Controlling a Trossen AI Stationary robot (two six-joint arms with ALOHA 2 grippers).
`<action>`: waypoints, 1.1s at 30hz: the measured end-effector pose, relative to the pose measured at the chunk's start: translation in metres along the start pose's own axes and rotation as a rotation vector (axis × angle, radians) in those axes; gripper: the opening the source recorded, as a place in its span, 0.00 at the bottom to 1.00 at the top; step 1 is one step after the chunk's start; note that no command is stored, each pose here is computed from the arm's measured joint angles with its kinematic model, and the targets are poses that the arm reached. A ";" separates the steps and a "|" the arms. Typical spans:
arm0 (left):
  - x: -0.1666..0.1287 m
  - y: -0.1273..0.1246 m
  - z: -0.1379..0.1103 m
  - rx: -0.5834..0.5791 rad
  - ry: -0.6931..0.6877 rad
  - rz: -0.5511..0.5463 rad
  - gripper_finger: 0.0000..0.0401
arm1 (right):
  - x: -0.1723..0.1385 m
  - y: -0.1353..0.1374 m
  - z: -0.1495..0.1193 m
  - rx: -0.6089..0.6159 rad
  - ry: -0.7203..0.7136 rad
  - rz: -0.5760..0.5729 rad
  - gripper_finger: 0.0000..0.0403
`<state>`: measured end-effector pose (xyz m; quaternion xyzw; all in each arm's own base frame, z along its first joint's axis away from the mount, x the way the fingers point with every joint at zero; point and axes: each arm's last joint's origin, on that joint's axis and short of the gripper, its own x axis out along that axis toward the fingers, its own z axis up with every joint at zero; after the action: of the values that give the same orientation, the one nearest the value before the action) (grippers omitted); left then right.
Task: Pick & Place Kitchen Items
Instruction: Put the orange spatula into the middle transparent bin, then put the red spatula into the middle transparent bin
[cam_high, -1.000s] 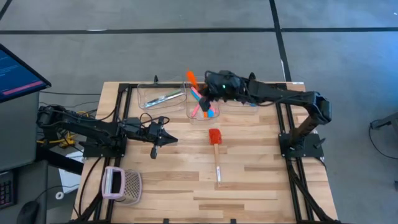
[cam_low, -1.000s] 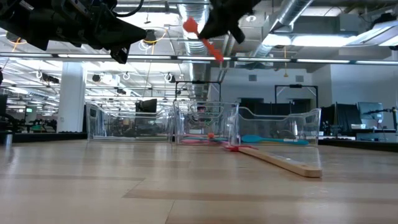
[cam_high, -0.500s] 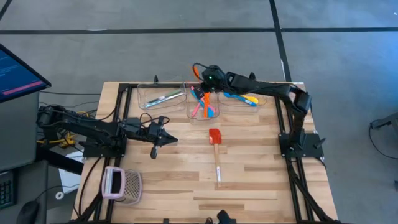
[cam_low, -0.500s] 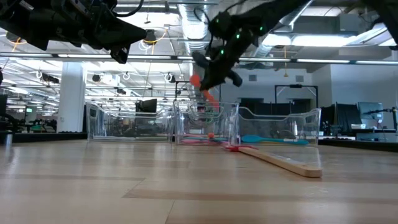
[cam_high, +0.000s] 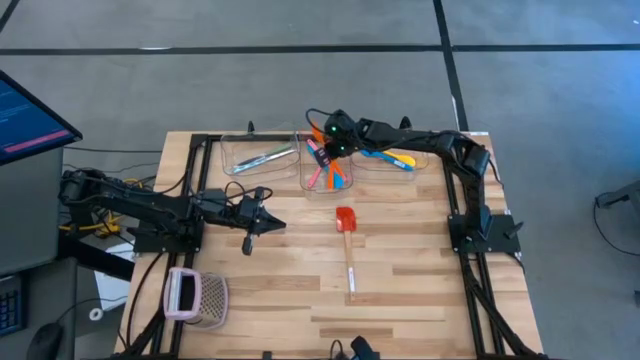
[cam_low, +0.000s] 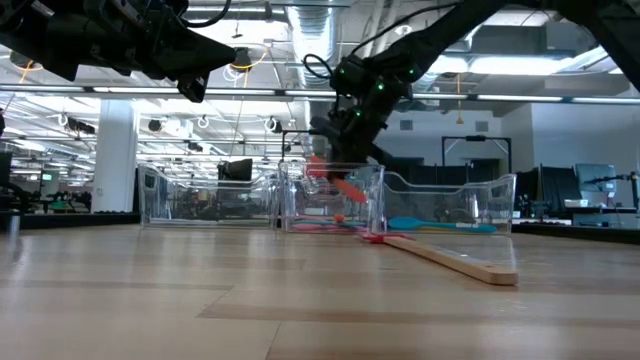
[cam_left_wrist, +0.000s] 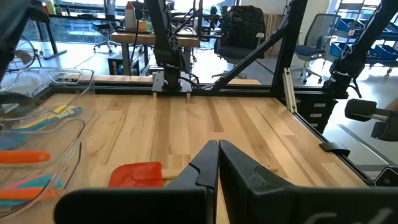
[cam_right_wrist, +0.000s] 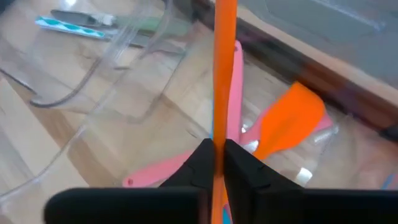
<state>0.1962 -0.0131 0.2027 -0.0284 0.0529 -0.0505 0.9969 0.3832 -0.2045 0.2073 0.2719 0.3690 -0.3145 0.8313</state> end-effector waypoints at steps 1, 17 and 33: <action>0.000 0.000 0.000 0.000 0.000 0.000 0.00 | 0.000 0.001 0.001 -0.009 -0.006 0.006 0.06; 0.000 0.000 0.000 0.000 0.000 -0.001 0.00 | -0.021 0.009 0.019 -0.068 0.009 0.040 0.47; 0.000 0.000 0.000 0.000 0.000 -0.002 0.00 | -0.147 0.069 0.049 -0.308 0.177 0.053 0.37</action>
<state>0.1962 -0.0132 0.2026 -0.0284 0.0531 -0.0515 0.9969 0.3769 -0.1455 0.3661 0.1774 0.4771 -0.2072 0.8354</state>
